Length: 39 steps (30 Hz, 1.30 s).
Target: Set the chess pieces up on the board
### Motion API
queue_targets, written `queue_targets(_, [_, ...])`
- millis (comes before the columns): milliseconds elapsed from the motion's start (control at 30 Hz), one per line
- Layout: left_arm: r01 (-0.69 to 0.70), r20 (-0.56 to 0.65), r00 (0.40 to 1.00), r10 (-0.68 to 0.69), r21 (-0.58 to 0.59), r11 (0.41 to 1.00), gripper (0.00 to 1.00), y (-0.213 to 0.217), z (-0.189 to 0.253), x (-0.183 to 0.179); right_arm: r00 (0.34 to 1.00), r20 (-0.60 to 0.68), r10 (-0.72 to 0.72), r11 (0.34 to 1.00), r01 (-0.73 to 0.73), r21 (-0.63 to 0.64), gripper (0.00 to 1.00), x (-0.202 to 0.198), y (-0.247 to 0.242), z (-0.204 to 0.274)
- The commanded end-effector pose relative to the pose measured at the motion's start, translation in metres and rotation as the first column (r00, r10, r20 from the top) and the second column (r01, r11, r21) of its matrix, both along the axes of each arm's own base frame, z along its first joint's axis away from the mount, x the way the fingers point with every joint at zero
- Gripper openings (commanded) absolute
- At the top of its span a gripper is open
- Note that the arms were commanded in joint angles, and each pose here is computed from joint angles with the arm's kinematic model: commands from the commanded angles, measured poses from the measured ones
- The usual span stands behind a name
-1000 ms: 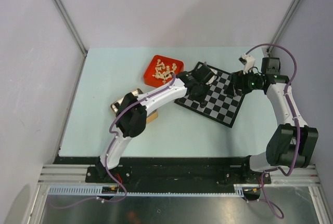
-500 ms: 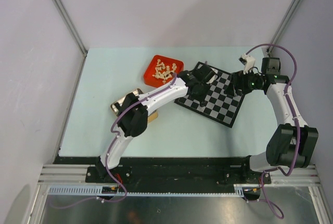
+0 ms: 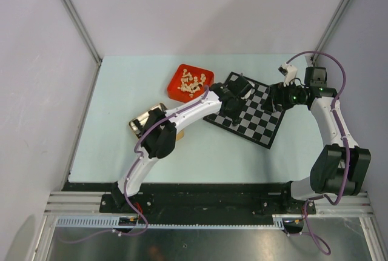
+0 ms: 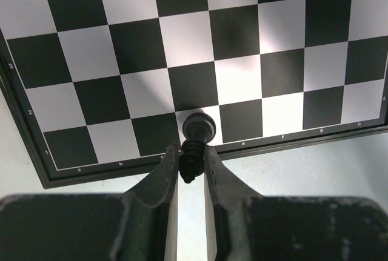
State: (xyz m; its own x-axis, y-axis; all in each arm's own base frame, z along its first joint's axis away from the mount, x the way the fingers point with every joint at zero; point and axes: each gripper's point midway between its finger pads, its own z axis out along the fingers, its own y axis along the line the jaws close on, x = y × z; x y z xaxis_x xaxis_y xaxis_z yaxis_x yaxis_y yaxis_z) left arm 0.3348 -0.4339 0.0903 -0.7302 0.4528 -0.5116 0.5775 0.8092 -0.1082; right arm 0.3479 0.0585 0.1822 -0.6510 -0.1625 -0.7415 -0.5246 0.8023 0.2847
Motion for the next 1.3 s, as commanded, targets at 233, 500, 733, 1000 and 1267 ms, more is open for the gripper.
queue_targets(233, [0.022, 0.019, 1.0, -0.022, 0.001, 1.0, 0.09, -0.002, 0.013, 0.0, 0.999, 0.032, -0.003, 1.0, 0.002, 0.007, 0.89, 0.0, -0.001, 0.009])
queue_targets(500, [0.028, 0.003, 1.0, -0.028, 0.003, 1.0, 0.1, -0.005, 0.007, -0.003, 1.0, 0.027, -0.003, 1.0, 0.002, 0.01, 0.89, 0.0, -0.001, 0.008])
queue_targets(733, [0.03, -0.005, 1.0, -0.03, -0.002, 1.0, 0.13, -0.007, 0.004, -0.003, 1.0, 0.03, -0.002, 1.0, 0.002, 0.012, 0.89, 0.0, -0.001, 0.009])
queue_targets(1000, [0.031, -0.017, 0.999, -0.031, 0.0, 1.0, 0.16, -0.007, 0.001, -0.005, 1.0, 0.026, -0.004, 1.0, 0.004, 0.014, 0.89, 0.0, -0.001, 0.009])
queue_targets(1267, [0.032, -0.033, 0.999, -0.033, -0.007, 0.999, 0.26, -0.008, 0.001, -0.008, 1.0, 0.027, -0.004, 1.0, 0.004, 0.015, 0.89, 0.0, -0.001, 0.009])
